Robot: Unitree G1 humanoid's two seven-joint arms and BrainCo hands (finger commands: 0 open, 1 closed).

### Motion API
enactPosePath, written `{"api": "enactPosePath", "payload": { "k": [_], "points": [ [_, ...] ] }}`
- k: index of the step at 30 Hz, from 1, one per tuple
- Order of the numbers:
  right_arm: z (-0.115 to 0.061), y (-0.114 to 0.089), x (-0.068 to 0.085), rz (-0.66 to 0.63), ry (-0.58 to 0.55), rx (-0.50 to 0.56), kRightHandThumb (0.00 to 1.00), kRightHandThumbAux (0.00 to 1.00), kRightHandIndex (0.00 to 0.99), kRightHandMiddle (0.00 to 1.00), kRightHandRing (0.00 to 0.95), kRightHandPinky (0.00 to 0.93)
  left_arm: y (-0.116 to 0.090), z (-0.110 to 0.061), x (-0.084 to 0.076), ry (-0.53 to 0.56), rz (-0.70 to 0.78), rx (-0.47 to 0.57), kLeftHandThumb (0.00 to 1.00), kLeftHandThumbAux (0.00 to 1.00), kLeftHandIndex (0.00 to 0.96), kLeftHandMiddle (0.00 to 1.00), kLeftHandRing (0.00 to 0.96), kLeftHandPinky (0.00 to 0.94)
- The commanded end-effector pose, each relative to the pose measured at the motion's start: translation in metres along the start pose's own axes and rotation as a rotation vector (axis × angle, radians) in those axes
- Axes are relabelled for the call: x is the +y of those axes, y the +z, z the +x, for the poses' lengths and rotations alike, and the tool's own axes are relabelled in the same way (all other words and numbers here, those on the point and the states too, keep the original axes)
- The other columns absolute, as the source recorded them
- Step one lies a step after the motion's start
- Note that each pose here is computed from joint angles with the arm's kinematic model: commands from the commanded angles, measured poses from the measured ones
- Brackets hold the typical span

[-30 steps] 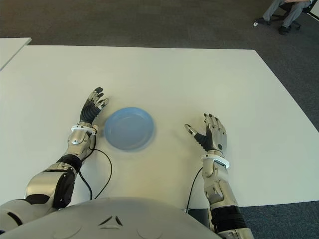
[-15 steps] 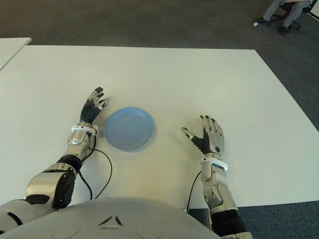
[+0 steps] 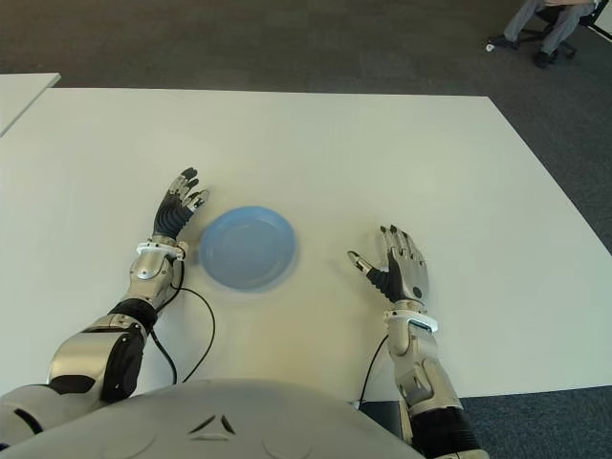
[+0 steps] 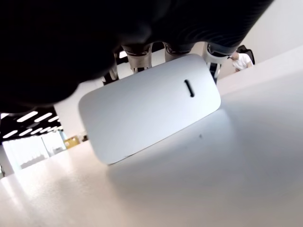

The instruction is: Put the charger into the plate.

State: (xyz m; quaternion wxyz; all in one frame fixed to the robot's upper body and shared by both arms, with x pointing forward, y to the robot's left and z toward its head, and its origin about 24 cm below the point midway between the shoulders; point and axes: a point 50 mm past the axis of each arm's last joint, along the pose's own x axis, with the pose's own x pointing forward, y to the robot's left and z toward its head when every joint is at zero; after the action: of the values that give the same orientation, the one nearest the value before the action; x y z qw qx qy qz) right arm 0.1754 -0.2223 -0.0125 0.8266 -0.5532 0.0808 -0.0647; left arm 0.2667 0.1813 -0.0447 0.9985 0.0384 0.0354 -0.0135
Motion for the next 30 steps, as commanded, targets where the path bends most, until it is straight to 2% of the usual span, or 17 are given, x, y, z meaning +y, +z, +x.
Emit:
{"api": "enactPosePath", "payload": {
  "k": [1, 7, 30],
  "points": [
    [-0.009, -0.013, 0.013, -0.017, 0.045, 0.045, 0.300, 0.163, 0.000, 0.000, 0.000, 0.000, -0.037, -0.032, -0.005, -0.006, -0.031, 0.188, 0.144, 0.580, 0.000, 0.057, 0.075, 0.136],
    [-0.006, -0.013, 0.010, -0.019, -0.015, 0.018, 0.312, 0.179, 0.000, 0.000, 0.000, 0.000, -0.037, -0.032, -0.004, -0.011, -0.036, 0.188, 0.148, 0.570, 0.000, 0.059, 0.078, 0.133],
    [0.003, 0.000, 0.010, 0.140, -0.127, -0.125, 0.338, 0.234, 0.000, 0.000, 0.000, 0.018, -0.038, -0.033, -0.005, -0.017, -0.027, 0.189, 0.154, 0.575, 0.000, 0.055, 0.074, 0.128]
  ]
}}
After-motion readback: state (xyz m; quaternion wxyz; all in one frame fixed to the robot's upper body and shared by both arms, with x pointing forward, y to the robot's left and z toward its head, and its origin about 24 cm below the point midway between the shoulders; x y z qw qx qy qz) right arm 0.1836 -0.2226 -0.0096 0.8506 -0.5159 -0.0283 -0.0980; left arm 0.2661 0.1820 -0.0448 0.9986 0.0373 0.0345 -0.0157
